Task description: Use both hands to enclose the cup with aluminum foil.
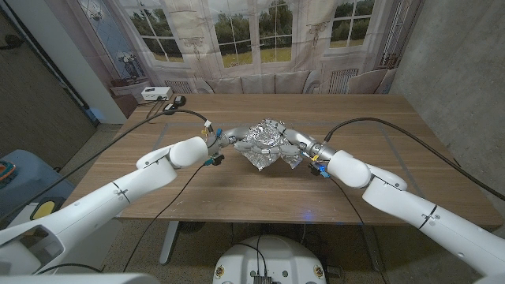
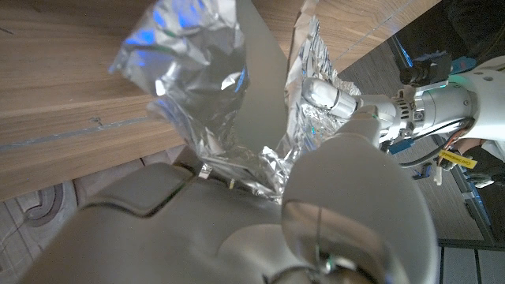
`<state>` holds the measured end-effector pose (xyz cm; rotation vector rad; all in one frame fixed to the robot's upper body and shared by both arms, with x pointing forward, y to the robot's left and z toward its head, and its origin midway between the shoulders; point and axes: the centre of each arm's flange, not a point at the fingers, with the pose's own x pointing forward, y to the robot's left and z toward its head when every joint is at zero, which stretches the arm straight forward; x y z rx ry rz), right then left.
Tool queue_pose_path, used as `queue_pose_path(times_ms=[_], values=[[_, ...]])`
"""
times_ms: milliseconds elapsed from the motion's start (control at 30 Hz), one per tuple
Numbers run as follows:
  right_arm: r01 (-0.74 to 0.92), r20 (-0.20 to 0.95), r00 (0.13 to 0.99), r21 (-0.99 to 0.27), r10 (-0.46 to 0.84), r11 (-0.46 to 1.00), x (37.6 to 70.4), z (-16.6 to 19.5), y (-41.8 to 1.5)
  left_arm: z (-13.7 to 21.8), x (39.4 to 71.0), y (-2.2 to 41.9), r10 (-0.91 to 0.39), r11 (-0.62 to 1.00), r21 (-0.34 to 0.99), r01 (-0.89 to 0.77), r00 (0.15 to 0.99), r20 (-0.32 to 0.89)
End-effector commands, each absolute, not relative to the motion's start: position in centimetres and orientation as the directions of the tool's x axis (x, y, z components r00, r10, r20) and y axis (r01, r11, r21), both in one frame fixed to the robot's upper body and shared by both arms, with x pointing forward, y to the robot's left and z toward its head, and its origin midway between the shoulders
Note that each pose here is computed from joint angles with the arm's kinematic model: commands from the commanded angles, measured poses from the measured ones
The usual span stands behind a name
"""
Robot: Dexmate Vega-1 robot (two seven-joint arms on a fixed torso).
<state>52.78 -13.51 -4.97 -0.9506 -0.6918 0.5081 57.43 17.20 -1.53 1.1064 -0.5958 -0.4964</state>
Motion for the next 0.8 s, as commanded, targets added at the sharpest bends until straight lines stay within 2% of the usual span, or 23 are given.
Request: queue_pose_path(times_ms=[33, 467, 800], values=[[-0.188, 0.326, 0.666, -0.797, 0.671, 0.574, 53.4, -4.6, -14.8, -1.5, 57.5, 17.5, -0.641, 0.371, 0.924, 0.09, 0.745, 0.185], [-0.189, 0.316, 0.691, -0.789, 0.65, 0.584, 53.7, -4.3, -15.1, -1.5, 57.4, 17.7, -0.637, 0.369, 0.925, 0.091, 0.75, 0.18], [-0.153, 0.408, 0.682, -0.732, 0.607, 0.664, 53.6, -4.3, -16.3, -0.6, 56.7, 18.8, -0.639, 0.434, 0.896, 0.093, 0.733, 0.233]])
